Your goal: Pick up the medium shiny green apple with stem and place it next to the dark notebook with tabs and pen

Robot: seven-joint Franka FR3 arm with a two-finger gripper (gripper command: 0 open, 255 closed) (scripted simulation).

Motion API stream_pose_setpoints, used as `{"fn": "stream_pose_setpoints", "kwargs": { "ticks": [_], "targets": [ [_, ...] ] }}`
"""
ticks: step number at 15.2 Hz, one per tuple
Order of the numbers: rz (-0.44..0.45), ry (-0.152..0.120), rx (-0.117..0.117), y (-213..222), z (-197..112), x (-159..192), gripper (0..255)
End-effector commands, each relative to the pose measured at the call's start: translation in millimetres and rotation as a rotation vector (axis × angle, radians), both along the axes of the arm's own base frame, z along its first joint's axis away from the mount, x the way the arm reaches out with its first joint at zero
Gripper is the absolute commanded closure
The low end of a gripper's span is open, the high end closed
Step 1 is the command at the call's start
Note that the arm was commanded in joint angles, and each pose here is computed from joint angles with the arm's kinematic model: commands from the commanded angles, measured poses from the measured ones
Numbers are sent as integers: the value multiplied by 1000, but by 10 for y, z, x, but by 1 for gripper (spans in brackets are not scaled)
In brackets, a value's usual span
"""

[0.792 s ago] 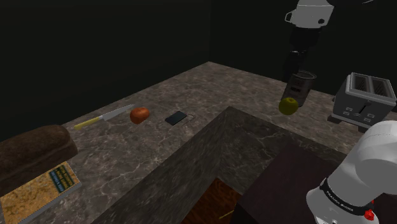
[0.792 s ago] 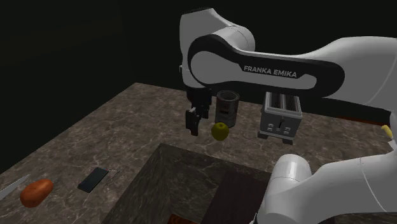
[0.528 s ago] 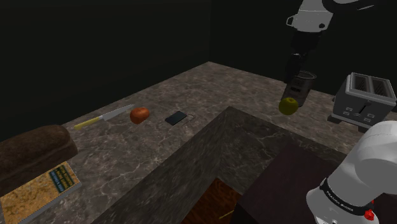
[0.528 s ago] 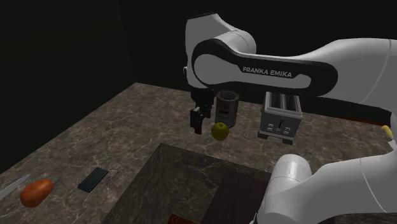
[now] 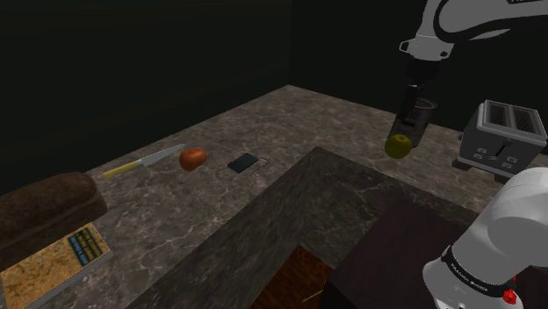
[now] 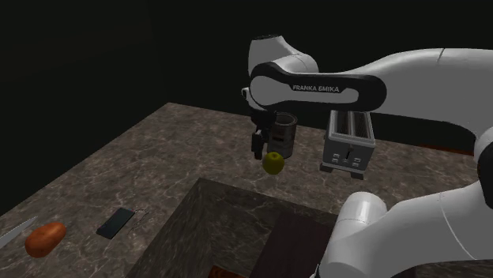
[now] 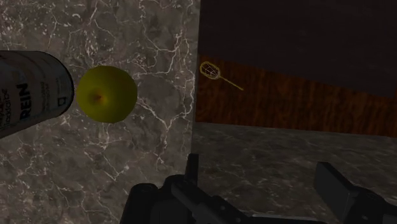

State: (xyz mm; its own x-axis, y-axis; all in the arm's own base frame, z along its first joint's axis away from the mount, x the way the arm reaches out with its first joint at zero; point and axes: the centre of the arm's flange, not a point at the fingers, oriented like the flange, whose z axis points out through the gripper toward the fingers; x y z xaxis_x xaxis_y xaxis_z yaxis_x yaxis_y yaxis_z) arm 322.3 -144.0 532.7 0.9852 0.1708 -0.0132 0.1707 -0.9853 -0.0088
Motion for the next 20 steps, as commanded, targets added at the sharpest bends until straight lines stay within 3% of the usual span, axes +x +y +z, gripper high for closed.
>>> {"fn": "stream_pose_setpoints", "kwargs": {
  "ticks": [1,17,20],
  "targets": [
    [17,-1,6,-242,-134,8,0],
    [136,-6,57,-2095,-1222,359,0],
    [141,-6,59,-2154,-1369,375,0]
  ]
}}
